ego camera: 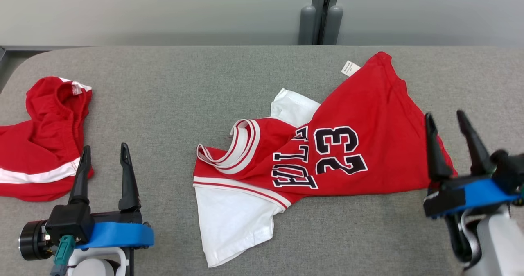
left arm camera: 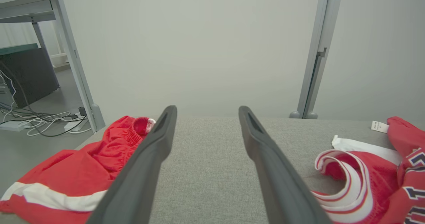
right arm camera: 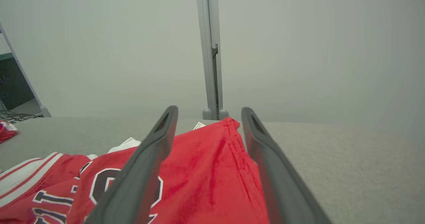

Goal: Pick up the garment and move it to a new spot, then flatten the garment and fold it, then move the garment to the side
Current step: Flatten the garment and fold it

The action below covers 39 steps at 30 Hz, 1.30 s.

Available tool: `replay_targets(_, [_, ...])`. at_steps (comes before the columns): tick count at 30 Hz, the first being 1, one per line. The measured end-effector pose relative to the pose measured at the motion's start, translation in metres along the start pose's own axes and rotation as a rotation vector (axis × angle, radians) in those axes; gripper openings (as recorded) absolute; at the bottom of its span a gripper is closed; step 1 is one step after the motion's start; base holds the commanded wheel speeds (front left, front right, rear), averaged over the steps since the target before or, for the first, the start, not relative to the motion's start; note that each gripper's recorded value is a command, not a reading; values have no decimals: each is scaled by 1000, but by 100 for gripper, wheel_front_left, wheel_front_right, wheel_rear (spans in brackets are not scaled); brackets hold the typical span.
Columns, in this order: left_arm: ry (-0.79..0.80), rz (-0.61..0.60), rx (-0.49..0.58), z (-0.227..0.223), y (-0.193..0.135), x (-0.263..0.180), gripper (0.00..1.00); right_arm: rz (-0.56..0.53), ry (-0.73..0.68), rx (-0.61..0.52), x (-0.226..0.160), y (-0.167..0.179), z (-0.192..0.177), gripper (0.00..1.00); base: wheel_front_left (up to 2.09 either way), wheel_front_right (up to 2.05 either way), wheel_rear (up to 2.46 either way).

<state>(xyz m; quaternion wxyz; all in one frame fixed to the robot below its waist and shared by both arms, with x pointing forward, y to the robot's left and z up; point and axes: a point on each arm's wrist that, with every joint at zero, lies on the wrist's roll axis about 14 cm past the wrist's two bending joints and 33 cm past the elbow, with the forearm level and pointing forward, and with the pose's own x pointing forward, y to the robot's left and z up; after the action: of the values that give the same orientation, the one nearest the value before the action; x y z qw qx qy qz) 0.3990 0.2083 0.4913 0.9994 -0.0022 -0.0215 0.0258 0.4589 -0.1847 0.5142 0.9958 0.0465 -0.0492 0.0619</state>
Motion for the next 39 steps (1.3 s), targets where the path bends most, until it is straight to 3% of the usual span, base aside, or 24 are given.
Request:
replay_targets(10, [-1, -5, 19, 1, 1, -4, 100, -54, 57, 11, -40, 1, -13, 100, 0, 0, 0])
replay_targets(24, [17, -123, 57, -4, -26, -1, 100, -39, 77, 1, -44, 11, -11, 100, 0, 0, 0])
replay_targets(39, [306, -286, 37, -77, -67, -12, 100, -57, 109, 8, -48, 7, -20, 100, 0, 0, 0])
